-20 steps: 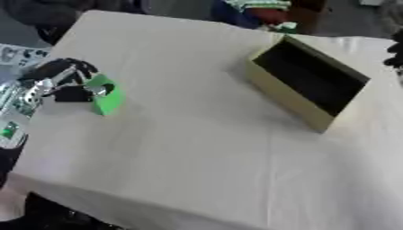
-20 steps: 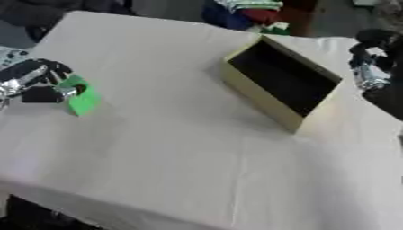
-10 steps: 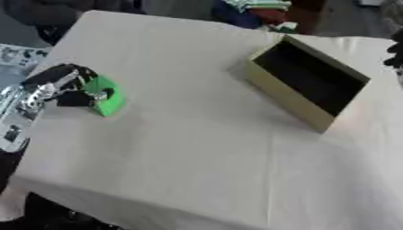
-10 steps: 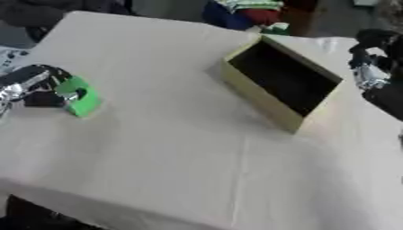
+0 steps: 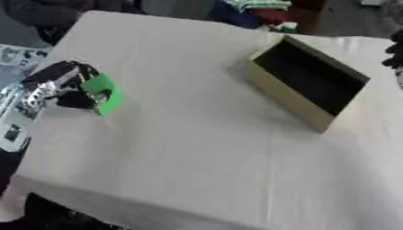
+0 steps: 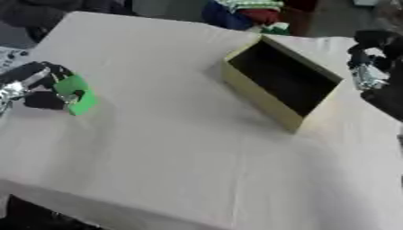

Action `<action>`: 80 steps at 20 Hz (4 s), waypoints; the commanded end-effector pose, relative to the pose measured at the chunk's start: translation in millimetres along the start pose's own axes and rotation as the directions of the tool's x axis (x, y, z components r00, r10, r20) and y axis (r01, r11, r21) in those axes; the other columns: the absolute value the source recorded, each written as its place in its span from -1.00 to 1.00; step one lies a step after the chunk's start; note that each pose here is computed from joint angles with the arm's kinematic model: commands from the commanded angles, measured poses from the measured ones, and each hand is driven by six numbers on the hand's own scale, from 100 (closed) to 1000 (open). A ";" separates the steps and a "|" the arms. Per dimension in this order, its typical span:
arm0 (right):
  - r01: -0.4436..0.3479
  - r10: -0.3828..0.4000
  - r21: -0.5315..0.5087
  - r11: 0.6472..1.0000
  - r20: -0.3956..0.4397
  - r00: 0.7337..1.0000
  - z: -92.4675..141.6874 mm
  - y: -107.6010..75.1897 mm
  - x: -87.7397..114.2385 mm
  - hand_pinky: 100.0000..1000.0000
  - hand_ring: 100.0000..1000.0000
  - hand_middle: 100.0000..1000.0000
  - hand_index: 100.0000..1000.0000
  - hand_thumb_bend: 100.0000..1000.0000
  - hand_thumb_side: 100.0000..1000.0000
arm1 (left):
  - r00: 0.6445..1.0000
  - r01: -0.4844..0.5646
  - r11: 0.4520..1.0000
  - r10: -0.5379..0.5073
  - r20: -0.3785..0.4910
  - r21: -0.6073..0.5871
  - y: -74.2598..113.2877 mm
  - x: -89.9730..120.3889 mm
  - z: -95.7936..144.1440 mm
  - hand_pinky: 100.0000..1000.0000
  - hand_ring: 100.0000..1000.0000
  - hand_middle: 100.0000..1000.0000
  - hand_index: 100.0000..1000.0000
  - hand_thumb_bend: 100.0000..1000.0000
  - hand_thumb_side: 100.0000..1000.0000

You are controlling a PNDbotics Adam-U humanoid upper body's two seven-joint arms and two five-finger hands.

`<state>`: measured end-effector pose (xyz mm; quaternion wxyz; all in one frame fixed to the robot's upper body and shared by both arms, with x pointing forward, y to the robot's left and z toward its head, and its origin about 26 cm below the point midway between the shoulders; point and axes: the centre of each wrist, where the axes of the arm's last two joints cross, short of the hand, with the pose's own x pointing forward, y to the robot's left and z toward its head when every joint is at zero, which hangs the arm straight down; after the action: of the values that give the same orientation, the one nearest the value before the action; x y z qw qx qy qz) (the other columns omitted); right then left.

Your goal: Pick up objects on the table and place them in the box.

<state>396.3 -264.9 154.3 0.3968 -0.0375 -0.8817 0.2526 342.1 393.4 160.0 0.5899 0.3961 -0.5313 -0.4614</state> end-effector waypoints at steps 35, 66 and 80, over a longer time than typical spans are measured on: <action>0.046 -0.056 0.116 0.992 0.084 0.995 -19.7 21.7 16.2 0.20 0.72 0.08 0.54 -1.00 -0.38 | 0.788 0.060 0.944 -0.244 0.565 0.325 48.9 240.9 -108.6 0.29 0.05 0.00 0.50 -1.00 -0.43; 0.047 -0.057 0.128 0.991 0.073 0.996 -20.0 23.2 12.1 0.20 0.72 0.06 0.44 -1.00 -0.41 | 0.765 0.088 0.932 -0.289 0.575 0.351 2.2 244.5 -122.9 0.48 0.40 0.45 0.79 -0.02 0.58; 0.028 -0.031 0.073 0.997 0.044 0.999 -12.0 11.0 7.5 0.20 0.72 0.07 0.47 -1.00 -0.41 | 0.601 -0.358 0.856 -0.094 0.793 0.373 83.3 229.4 -33.1 0.37 0.15 0.15 0.63 -1.00 0.08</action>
<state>397.7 -240.3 149.3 0.3928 0.0130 -0.8771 0.2761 401.6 185.1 270.8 0.2314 0.2490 -0.8489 -0.4048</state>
